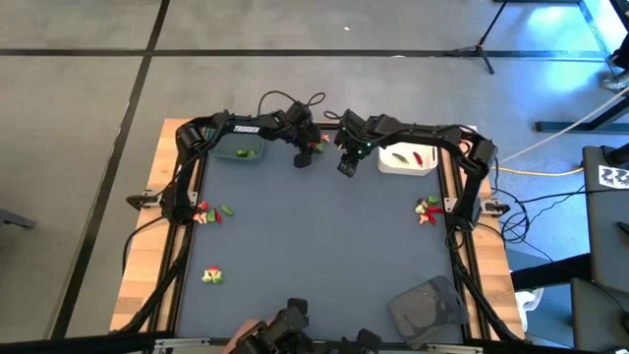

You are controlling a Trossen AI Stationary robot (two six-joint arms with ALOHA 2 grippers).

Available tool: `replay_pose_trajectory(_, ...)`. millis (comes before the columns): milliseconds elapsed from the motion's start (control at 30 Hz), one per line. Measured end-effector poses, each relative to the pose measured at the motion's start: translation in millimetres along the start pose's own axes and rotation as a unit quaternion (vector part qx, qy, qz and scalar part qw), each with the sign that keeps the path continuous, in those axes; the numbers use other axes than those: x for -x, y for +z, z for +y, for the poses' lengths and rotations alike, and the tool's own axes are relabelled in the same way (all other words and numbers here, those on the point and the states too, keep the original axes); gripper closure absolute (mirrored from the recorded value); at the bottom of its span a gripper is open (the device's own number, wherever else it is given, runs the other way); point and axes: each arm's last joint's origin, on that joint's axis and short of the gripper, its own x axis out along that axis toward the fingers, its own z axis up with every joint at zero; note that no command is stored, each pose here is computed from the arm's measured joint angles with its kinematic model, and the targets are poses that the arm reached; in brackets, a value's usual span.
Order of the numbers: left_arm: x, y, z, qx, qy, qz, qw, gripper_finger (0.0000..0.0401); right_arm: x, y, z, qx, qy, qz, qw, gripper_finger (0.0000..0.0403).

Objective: Sort produce into baskets
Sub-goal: Put the green bell pepper into the blue bin

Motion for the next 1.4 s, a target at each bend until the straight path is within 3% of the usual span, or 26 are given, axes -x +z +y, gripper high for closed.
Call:
replay_pose_trajectory(533,1,1,-2,-0.009,-0.013,0.000,1.000,0.0395,-2,0,23,0.003,-0.009,0.006,1.000,0.0262)
replay_pose_trajectory(667,11,6,-3,0.004,-0.005,0.007,1.000,0.0391,3,-1,37,0.017,-0.012,0.008,1.000,0.0262)
replay_pose_trajectory(1067,79,35,-9,0.068,0.004,0.025,0.997,0.0393,9,-13,80,0.080,-0.044,0.023,0.996,0.0262)
replay_pose_trajectory(1300,115,40,-16,0.090,0.015,0.061,0.994,0.0392,-10,-37,83,0.084,-0.063,0.048,0.993,0.0262)
replay_pose_trajectory(1400,135,44,-19,0.094,0.043,0.076,0.992,0.0392,-14,-37,83,0.062,-0.055,0.026,0.996,0.0262)
